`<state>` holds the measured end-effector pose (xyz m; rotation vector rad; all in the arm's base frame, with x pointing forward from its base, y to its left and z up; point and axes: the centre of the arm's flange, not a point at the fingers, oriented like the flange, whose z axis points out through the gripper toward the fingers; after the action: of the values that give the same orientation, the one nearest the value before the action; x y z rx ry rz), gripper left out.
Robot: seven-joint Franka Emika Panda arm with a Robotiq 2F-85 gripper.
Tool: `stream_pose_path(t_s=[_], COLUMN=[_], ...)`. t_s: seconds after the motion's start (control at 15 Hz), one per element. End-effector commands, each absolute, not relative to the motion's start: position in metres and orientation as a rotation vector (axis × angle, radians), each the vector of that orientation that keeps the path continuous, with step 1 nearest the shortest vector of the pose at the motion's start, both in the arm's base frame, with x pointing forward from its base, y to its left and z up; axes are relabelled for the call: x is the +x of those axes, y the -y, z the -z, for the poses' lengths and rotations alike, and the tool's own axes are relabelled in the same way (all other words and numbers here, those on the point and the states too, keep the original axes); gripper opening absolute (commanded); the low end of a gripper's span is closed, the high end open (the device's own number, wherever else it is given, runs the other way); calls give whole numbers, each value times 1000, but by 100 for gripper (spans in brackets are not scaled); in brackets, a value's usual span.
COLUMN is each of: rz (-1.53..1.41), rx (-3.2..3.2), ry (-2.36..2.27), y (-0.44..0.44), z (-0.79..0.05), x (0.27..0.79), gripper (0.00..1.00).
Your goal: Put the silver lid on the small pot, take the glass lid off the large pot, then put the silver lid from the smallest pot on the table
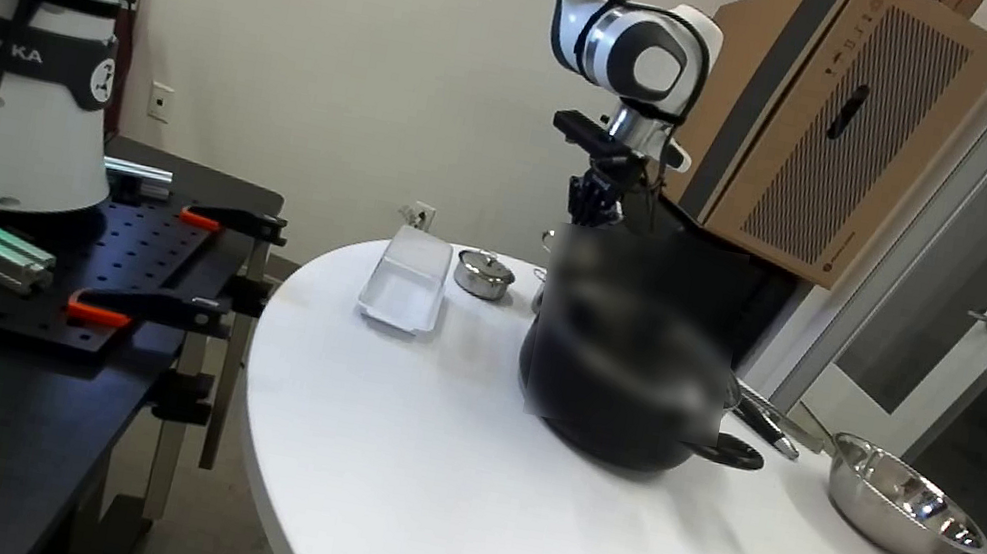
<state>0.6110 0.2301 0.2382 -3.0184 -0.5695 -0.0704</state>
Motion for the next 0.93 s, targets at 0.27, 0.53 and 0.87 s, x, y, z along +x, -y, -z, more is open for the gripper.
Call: stream_pose_path(t_s=[0.27,0.53,0.87], rz=[28,21,23], rx=[-3052,-3069,-3084], ry=[495,433,387], y=[-252,-243,-235], z=[-223,-218,-210], x=[645,654,663], gripper=[0,0,0])
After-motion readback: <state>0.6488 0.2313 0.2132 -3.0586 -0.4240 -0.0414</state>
